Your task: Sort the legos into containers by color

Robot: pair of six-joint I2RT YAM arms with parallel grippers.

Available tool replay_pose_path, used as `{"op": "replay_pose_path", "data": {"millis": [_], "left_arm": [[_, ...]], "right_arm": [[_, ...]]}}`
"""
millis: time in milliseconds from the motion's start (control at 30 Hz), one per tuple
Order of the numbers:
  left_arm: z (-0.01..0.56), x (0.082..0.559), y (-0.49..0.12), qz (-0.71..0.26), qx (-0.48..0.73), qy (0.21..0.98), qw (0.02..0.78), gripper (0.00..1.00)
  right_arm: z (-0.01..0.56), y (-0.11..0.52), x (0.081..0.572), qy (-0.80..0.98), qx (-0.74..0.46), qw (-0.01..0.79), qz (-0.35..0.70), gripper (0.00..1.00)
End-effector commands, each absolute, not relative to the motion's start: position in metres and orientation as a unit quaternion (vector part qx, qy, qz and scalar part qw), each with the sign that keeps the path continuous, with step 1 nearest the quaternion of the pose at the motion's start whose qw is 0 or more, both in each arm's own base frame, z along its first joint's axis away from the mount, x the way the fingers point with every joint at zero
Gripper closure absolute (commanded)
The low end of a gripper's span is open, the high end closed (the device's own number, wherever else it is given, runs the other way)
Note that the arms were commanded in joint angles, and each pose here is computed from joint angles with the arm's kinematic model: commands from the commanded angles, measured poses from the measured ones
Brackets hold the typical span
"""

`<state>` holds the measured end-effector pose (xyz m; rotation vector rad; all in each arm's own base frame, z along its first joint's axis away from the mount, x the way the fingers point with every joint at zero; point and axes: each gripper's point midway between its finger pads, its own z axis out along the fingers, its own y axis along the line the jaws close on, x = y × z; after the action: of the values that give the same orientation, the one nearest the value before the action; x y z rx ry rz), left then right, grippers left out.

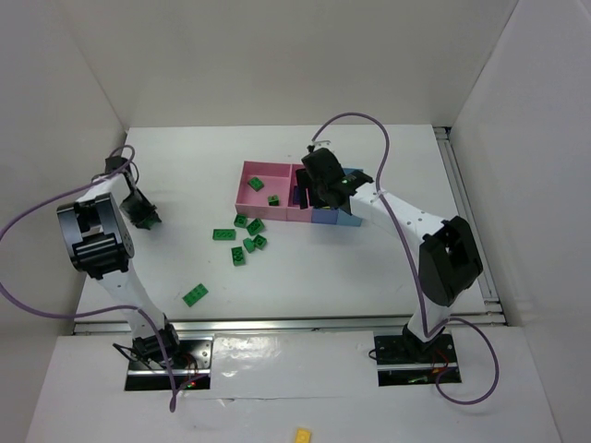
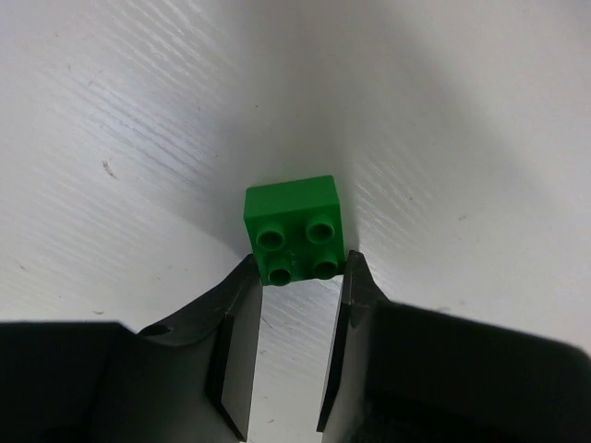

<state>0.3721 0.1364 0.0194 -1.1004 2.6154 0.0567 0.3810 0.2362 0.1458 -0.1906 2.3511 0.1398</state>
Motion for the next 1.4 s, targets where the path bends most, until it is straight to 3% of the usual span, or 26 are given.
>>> {"op": "replay_pose_path", "data": {"millis": [0,367,767,800,833,967,1033,1067,1100,1133,1233,1367], "left_arm": [[0.021,0.376,0.122,-0.003,-0.344,0.928,0.144,0.77],[0.084,0.421,0.044,-0.044,-0.230,0.951,0.203,0.79],[0.140,0.464,-0.146,-0.151,-0.068,0.954,0.252,0.73],[0.128,0.465,-0.158,-0.150,-0.065,0.958,0.235,0.70],[0.138,0.473,-0.158,-0.148,-0.065,0.957,0.241,0.48],[0.144,0.478,-0.166,-0.128,-0.063,0.959,0.243,0.04],[0.157,0.476,-0.155,-0.105,-0.064,0.957,0.265,0.06],[0.162,0.464,-0.143,-0.081,-0.071,0.957,0.268,0.17],[0.164,0.456,-0.135,-0.068,-0.075,0.958,0.270,0.17],[0.165,0.450,-0.126,-0.058,-0.082,0.956,0.274,0.24],[0.155,0.410,-0.093,-0.029,-0.096,0.962,0.255,0.23],[0.135,0.369,-0.074,-0.027,-0.116,0.963,0.241,0.07]], "right_arm": [[0.159,0.235,0.390,0.915,-0.069,0.394,0.049,0.24],[0.155,0.232,0.389,0.916,-0.068,0.392,0.043,0.24],[0.159,0.228,0.389,0.916,-0.060,0.396,0.037,0.24],[0.159,0.227,0.390,0.915,-0.058,0.397,0.033,0.24],[0.159,0.227,0.390,0.915,-0.058,0.397,0.033,0.24],[0.168,0.224,0.388,0.912,-0.055,0.404,0.032,0.24],[0.167,0.222,0.385,0.913,-0.055,0.403,0.032,0.24],[0.163,0.221,0.384,0.914,-0.056,0.400,0.029,0.24],[0.163,0.221,0.384,0.914,-0.056,0.400,0.029,0.24],[0.163,0.221,0.384,0.914,-0.056,0.400,0.029,0.24],[0.163,0.223,0.383,0.915,-0.054,0.398,0.035,0.24],[0.159,0.225,0.384,0.916,-0.056,0.395,0.038,0.24]]}}
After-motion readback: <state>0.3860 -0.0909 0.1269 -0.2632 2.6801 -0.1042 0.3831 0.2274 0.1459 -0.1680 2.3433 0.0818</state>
